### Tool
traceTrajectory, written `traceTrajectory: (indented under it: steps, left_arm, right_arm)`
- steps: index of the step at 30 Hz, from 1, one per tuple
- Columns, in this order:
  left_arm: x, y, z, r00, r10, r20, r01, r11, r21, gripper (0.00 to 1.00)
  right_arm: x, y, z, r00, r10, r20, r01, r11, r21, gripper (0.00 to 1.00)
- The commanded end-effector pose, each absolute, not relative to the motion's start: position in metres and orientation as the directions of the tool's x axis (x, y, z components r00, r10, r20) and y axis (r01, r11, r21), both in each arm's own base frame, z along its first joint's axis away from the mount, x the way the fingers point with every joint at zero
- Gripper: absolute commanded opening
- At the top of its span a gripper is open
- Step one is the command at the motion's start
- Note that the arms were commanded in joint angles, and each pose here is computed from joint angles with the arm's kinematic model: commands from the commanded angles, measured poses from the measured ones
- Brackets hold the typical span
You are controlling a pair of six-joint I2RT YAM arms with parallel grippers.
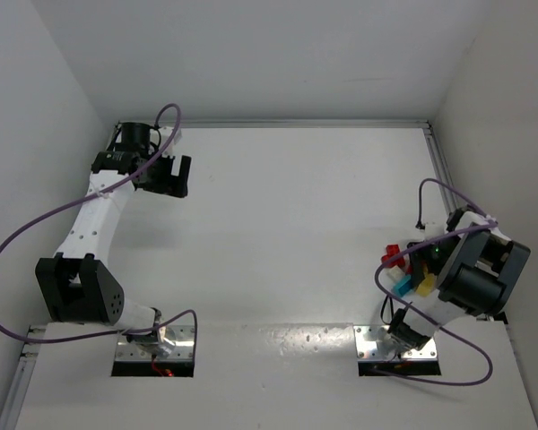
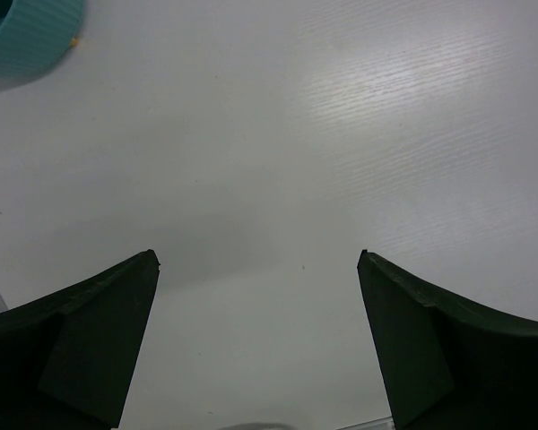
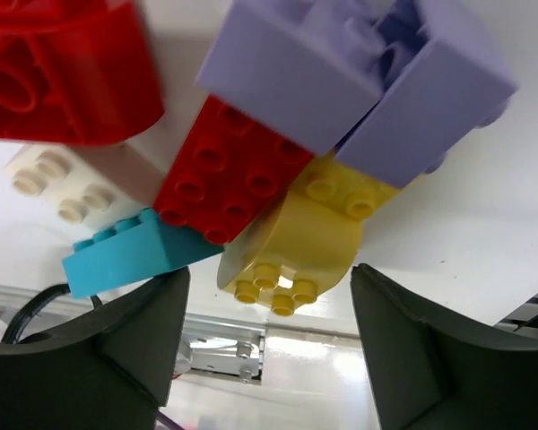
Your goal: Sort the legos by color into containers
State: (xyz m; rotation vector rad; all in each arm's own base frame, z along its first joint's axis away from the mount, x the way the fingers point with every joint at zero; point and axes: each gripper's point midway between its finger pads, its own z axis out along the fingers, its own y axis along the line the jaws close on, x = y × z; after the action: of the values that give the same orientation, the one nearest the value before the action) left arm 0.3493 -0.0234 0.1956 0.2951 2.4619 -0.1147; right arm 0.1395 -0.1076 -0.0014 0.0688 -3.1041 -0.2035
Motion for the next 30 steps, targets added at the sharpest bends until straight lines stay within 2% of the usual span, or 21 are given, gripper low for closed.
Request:
traceTrajectory:
  steps: [1, 11, 23, 25, 27, 30]
  left_arm:
    - [0.356, -0.03, 0.212, -0.731, 0.179, -0.659, 0.25, 0.968, -0.014, 1.0]
    - [0.355, -0.028, 0.206, -0.736, 0.188, -0.651, 0.251, 0.968, -0.004, 1.0]
    - [0.357, -0.029, 0.208, -0.729, 0.188, -0.659, 0.257, 0.966, -0.008, 1.0]
    - [0.357, -0.029, 0.208, -0.729, 0.188, -0.659, 0.257, 0.966, -0.008, 1.0]
    - [0.356, -0.029, 0.212, -0.716, 0.187, -0.672, 0.257, 0.966, -0.004, 1.0]
    - [0.353, -0.031, 0.21, -0.703, 0.196, -0.683, 0.27, 0.963, -0.002, 1.0]
  right_arm:
    - [0.16, -0.122, -0.001, -1.0, -0.01, -0.022, -0.012, 0.995, 0.096, 0.72]
    - [0.156, -0.132, -0.002, -0.999, -0.032, -0.021, -0.033, 0.999, 0.038, 0.57]
    - [0.139, -0.121, -0.011, -0.995, -0.103, 0.015, -0.102, 0.991, 0.085, 0.22]
    - [0.138, -0.114, -0.002, -0.992, -0.125, -0.004, -0.125, 0.987, 0.098, 0.08]
    - [0.139, -0.114, 0.009, -0.986, -0.162, -0.027, -0.164, 0.982, 0.094, 0.02]
    - [0.144, -0.109, 0.04, -0.97, -0.225, -0.092, -0.233, 0.969, 0.081, 0.0]
